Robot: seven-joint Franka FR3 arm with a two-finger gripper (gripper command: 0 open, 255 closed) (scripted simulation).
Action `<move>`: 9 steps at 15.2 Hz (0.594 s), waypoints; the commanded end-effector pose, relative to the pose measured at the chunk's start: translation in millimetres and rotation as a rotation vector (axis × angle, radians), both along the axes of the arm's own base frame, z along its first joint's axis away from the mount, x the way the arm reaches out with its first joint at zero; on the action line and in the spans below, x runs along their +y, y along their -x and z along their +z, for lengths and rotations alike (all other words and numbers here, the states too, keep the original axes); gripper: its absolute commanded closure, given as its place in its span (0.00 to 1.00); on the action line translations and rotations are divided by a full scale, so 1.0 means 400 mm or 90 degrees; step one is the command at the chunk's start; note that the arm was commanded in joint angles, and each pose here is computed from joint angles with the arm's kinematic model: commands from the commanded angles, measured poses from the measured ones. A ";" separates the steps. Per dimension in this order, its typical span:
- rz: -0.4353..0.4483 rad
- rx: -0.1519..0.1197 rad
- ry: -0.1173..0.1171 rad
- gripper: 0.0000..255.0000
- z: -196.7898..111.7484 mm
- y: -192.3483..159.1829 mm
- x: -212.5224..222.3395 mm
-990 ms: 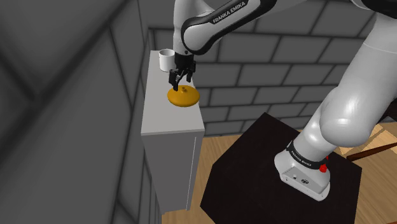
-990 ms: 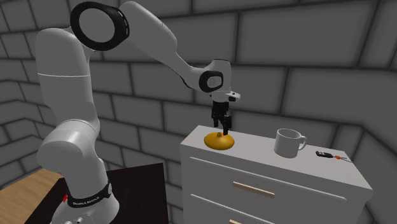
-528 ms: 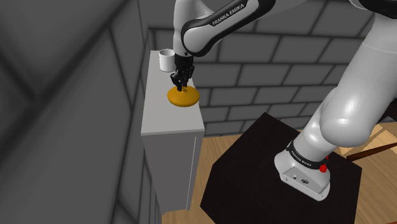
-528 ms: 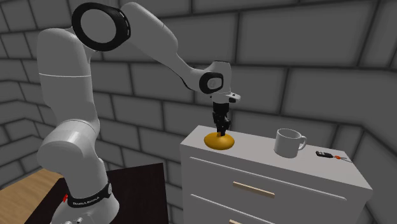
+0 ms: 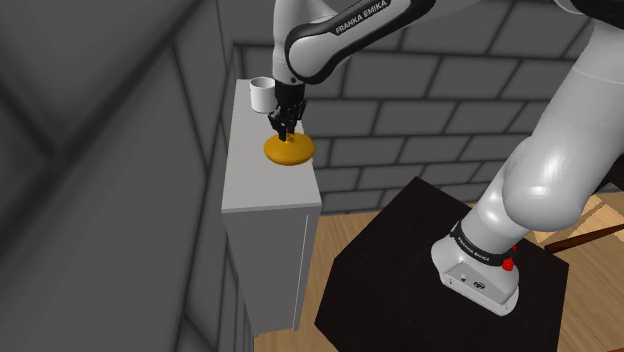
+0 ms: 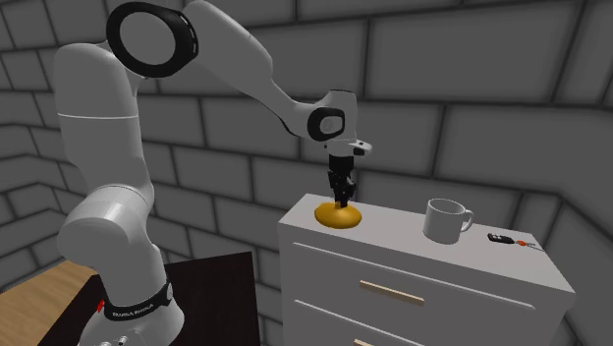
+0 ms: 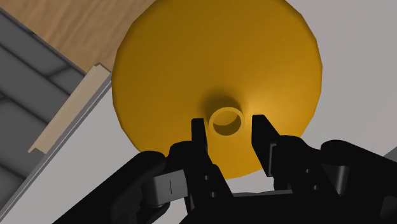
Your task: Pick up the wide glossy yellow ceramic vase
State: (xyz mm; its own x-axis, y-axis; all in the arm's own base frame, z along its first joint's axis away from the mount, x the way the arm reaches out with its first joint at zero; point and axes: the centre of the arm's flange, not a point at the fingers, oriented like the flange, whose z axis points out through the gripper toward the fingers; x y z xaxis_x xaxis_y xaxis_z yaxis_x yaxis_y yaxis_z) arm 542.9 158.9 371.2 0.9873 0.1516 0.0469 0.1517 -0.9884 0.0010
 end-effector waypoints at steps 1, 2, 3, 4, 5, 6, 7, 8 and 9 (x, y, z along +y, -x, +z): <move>0.000 0.000 0.000 1.00 0.026 -0.001 0.002; 0.000 0.000 0.000 1.00 0.039 -0.001 0.002; 0.000 0.000 0.000 1.00 0.052 -0.001 0.002; 0.000 0.000 0.000 1.00 0.065 -0.001 0.002; 0.000 0.000 0.000 1.00 0.079 -0.001 0.002; 0.000 0.000 0.000 1.00 0.092 -0.001 0.002; 0.000 0.000 0.000 1.00 0.105 -0.001 0.002; 0.000 0.000 0.000 1.00 0.118 -0.001 0.002; 0.000 0.000 0.000 1.00 0.131 -0.001 0.002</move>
State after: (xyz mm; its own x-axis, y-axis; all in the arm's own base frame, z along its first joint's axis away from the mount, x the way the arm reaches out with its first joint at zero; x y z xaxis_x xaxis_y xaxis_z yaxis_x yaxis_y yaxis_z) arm 542.4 158.4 418.9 0.9873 0.1515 0.0470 0.1517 -0.9884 0.0010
